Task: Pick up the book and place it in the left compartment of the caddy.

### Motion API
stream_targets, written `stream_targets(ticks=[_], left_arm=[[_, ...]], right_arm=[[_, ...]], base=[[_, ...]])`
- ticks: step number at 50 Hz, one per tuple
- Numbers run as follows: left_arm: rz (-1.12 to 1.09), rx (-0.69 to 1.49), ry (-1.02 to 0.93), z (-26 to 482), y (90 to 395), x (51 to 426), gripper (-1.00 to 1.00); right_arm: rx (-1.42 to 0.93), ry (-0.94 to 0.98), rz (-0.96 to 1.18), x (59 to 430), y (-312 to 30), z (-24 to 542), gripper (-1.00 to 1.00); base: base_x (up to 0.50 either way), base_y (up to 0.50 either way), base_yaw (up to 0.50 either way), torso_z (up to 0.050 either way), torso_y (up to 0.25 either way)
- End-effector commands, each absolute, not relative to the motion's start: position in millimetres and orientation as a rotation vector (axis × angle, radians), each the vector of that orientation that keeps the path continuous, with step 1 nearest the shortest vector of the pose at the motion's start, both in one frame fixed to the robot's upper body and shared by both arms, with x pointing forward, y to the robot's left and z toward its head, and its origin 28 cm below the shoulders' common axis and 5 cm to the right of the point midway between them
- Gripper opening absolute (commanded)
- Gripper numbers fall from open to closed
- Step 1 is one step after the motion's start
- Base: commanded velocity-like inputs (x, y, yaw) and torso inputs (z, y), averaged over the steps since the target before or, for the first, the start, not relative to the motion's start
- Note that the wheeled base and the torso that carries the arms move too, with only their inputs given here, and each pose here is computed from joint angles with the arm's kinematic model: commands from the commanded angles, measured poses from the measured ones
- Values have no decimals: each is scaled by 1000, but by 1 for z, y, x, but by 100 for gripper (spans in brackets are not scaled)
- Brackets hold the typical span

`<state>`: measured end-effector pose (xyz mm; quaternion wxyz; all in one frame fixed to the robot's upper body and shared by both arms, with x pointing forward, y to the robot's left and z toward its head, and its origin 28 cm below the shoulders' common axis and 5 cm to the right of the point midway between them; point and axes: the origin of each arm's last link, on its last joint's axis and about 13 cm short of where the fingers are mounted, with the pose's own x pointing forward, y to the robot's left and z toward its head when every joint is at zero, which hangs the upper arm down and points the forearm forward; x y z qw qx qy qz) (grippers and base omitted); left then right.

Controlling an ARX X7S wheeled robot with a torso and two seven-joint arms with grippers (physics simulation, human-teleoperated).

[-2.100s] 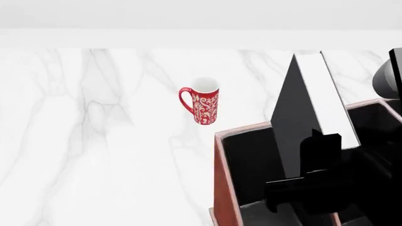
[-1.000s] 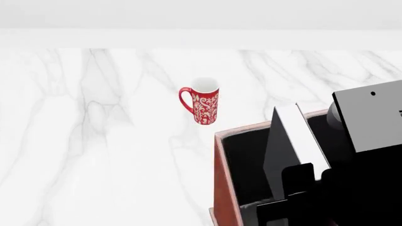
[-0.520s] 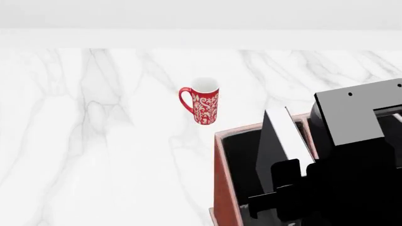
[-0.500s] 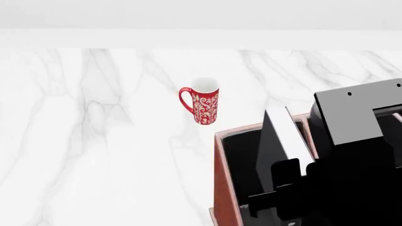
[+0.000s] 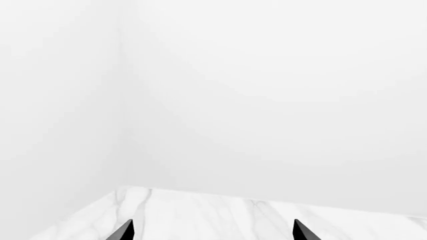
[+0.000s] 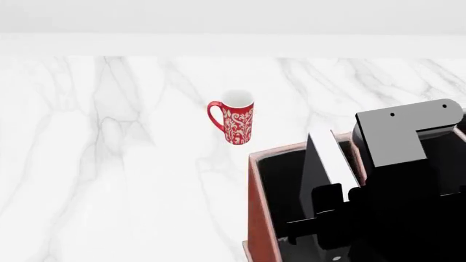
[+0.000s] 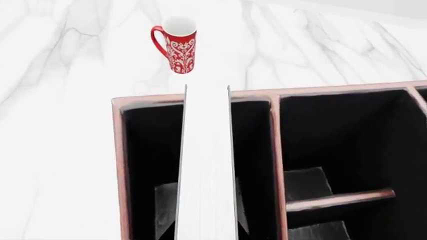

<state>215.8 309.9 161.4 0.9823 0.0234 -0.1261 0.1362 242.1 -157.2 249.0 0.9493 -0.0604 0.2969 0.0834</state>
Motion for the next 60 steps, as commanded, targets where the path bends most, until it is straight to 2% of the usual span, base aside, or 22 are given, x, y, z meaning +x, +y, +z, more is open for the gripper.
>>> stream_targets(ticks=[1, 60], left_arm=[[275, 47, -255, 162, 310, 215, 100], [272, 50, -257, 161, 310, 215, 100]], right_arm=[[-126, 581, 152, 249, -160, 244, -100], [-111, 595, 160, 241, -166, 204, -100]], base=[[0, 0, 0, 0, 0], [0, 0, 0, 0, 1]])
